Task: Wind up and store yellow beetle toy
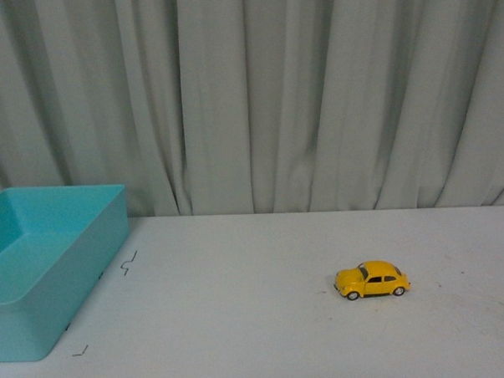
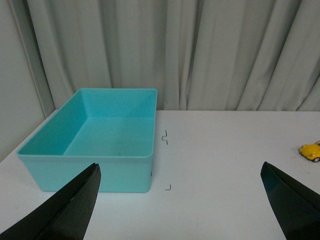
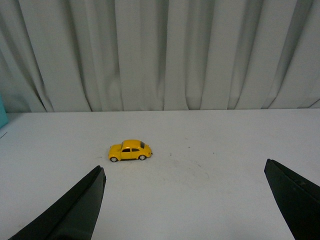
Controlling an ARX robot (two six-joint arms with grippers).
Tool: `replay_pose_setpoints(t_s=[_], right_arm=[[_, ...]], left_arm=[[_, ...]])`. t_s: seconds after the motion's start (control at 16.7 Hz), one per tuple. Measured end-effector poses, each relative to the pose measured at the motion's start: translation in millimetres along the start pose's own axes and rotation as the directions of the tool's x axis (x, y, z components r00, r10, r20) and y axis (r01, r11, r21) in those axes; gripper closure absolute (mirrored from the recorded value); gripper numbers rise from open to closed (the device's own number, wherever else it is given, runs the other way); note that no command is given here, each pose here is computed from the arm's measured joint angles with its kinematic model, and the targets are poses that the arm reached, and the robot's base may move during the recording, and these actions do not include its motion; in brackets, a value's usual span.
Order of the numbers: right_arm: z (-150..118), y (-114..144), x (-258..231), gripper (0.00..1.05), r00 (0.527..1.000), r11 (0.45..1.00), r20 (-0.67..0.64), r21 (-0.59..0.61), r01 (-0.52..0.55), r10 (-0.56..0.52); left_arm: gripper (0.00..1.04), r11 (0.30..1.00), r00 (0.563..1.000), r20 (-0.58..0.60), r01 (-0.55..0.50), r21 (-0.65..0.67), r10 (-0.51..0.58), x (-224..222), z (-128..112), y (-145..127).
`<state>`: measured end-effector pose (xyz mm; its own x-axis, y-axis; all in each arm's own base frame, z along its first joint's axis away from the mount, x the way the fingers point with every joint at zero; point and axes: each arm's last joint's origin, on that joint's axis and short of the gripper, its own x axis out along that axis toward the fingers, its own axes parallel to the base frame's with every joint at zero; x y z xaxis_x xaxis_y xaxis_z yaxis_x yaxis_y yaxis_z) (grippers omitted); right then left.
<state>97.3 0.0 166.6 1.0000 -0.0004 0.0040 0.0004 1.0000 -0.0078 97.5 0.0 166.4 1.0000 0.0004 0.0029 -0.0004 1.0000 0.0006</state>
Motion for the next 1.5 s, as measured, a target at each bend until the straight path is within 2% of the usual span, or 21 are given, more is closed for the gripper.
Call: replay_pose_setpoints(t_s=[1.5], right_arm=[[-0.1,0.0,0.0,0.07,1.000,1.000,-0.001,0.000,0.000,0.000]], left_arm=[[0.07,1.000,1.000,-0.002,0.000,0.000,0.000,0.0,-0.2,0.0]])
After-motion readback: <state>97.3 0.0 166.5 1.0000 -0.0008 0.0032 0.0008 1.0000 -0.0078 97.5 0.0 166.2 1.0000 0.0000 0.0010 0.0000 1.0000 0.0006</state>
